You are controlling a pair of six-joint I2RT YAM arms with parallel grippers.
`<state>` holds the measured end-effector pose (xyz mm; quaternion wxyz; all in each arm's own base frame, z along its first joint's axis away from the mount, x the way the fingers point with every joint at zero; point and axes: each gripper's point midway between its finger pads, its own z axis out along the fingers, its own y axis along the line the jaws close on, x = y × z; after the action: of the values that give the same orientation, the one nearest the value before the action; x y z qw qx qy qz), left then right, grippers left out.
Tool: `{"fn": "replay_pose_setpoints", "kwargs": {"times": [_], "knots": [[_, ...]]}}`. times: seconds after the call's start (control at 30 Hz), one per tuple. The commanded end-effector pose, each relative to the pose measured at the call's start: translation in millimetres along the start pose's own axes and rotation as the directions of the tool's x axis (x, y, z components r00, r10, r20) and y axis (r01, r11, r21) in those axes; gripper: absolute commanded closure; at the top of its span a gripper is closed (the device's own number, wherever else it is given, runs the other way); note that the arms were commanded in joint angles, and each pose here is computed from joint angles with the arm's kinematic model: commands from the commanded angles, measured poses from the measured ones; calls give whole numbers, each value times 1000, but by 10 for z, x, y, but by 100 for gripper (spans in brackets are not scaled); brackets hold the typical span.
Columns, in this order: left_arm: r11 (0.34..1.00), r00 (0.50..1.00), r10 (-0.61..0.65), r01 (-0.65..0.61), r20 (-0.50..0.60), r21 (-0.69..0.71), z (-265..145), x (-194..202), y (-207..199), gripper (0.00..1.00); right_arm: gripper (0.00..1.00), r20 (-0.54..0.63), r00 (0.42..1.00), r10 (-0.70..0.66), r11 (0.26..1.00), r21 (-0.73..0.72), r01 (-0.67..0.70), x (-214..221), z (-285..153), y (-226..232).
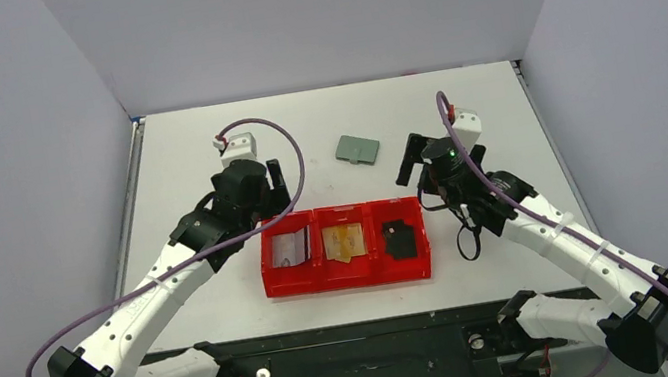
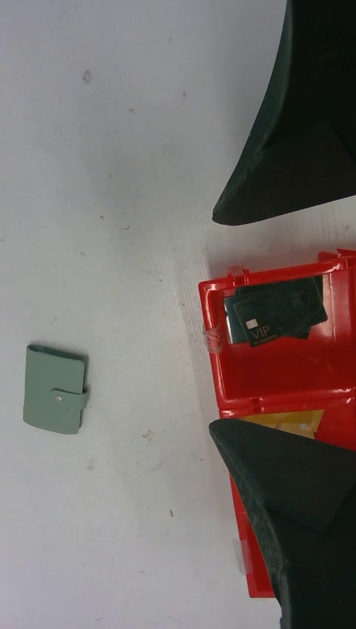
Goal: Take the credit cards out of the card holder
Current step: Move the storage box to the center of the board.
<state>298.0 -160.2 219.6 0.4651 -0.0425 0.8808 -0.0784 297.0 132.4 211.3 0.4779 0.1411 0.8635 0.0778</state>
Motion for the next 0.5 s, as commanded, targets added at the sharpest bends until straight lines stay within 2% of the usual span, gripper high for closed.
{"fn": "replay_pose_setpoints", "kwargs": {"times": [0.0,0.47], "knots": [[1000,998,-11,9,57,27,-95,-274,-77,29,0,28,999,30,999,-28,-29,-95,-40,16],[999,998,-8,5,55,48,-124,-307,-120,29,0,-10,1000,20,1000,7,-20,17,-10,-93]]}}
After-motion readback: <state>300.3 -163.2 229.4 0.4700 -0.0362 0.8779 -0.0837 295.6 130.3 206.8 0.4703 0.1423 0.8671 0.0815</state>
